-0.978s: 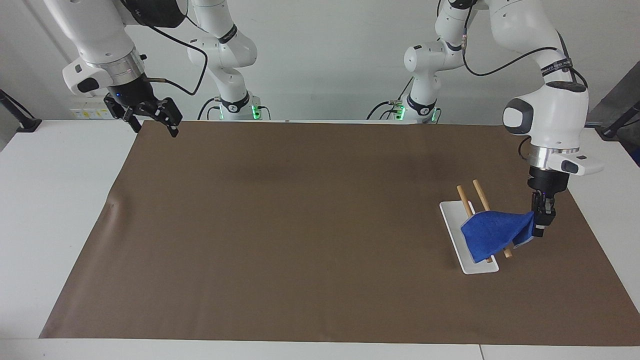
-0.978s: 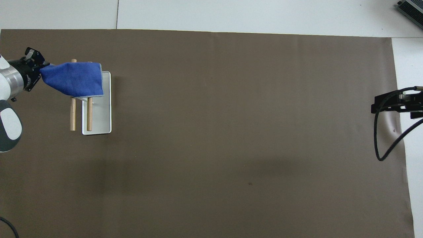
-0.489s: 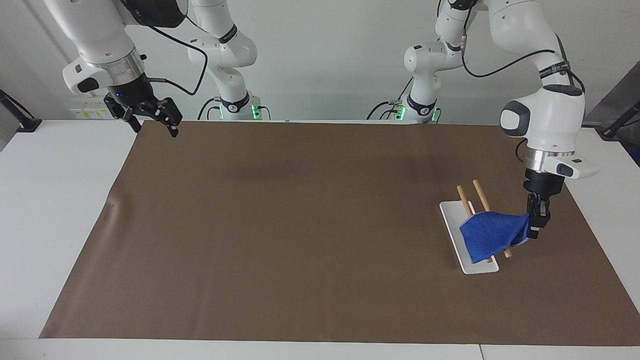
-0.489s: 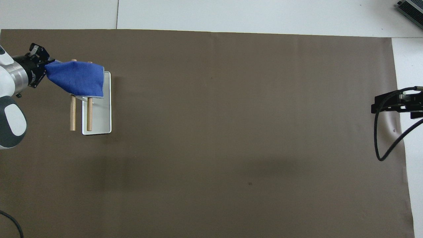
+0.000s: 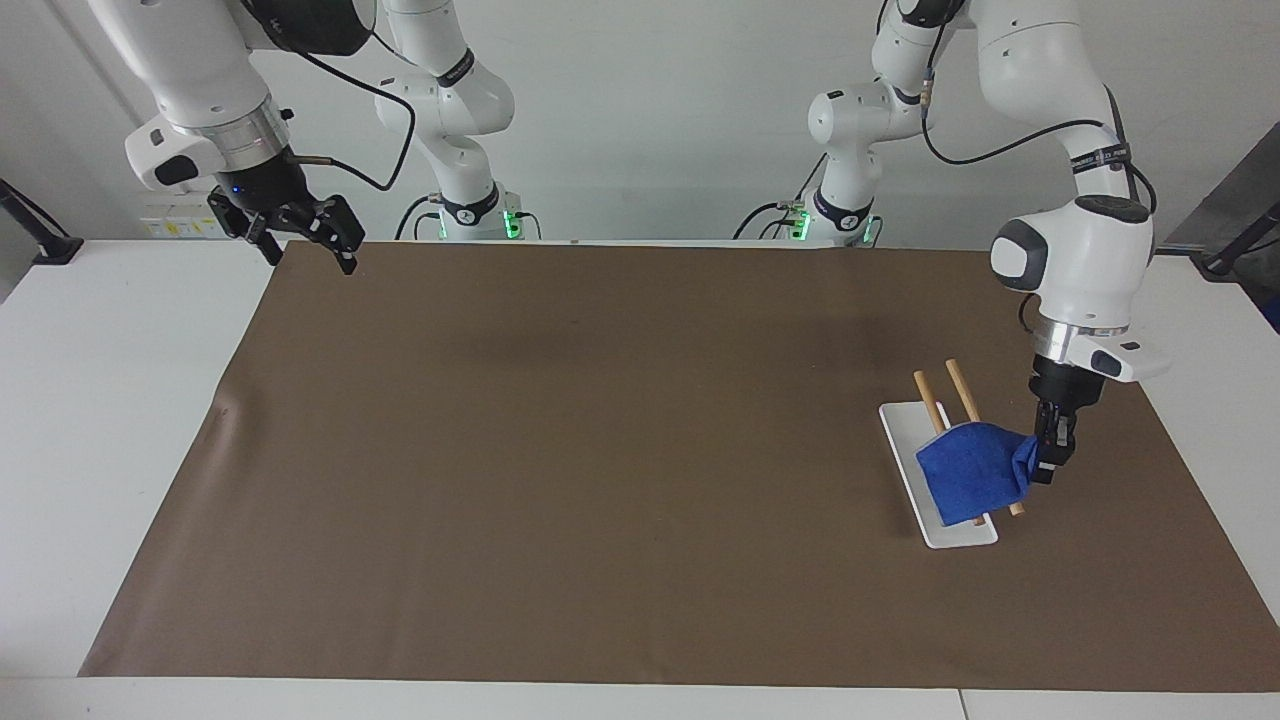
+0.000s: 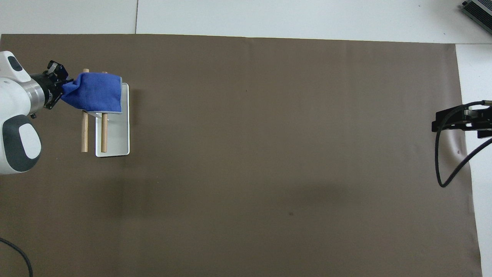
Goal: Right arm passes towel to left arm to hang
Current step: 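Lower the towel with the left gripper over the wooden dowel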
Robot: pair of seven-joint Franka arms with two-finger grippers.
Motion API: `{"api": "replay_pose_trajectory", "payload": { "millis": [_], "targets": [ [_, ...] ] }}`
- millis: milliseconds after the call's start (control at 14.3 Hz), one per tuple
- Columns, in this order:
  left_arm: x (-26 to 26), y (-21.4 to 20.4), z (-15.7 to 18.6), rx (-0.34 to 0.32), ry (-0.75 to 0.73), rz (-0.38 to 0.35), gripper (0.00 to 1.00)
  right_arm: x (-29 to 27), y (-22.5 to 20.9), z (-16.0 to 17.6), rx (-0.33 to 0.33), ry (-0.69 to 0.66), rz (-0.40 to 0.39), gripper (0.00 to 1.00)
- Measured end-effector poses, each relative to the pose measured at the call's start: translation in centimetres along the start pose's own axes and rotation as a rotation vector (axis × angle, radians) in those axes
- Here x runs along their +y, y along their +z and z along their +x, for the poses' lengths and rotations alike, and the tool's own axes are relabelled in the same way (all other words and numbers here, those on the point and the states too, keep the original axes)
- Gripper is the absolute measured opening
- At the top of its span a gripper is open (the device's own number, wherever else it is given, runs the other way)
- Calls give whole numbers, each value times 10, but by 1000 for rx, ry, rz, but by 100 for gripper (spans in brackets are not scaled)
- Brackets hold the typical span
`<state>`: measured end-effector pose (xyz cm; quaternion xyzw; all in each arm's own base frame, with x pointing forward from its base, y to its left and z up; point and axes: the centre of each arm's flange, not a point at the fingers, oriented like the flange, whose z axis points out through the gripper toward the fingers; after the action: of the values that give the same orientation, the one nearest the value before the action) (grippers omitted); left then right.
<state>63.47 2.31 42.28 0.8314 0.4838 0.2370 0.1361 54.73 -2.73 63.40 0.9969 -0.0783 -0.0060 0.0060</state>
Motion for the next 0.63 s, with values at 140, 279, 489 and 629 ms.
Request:
{"api": "replay_pose_trajectory", "payload": {
  "millis": [140,279,489,629],
  "targets": [
    [1,-2,3,6,-3,-5,30,0,0,0,0,0,0,100],
    [6,-7,13,20,-10,-18,53,0,0,0,0,0,0,100],
    [10,-10,23,34,-19,-30,87,0,0,0,0,0,0,100],
    [12,-11,27,39,-22,-36,99,0,0,0,0,0,0,100]
  ]
}}
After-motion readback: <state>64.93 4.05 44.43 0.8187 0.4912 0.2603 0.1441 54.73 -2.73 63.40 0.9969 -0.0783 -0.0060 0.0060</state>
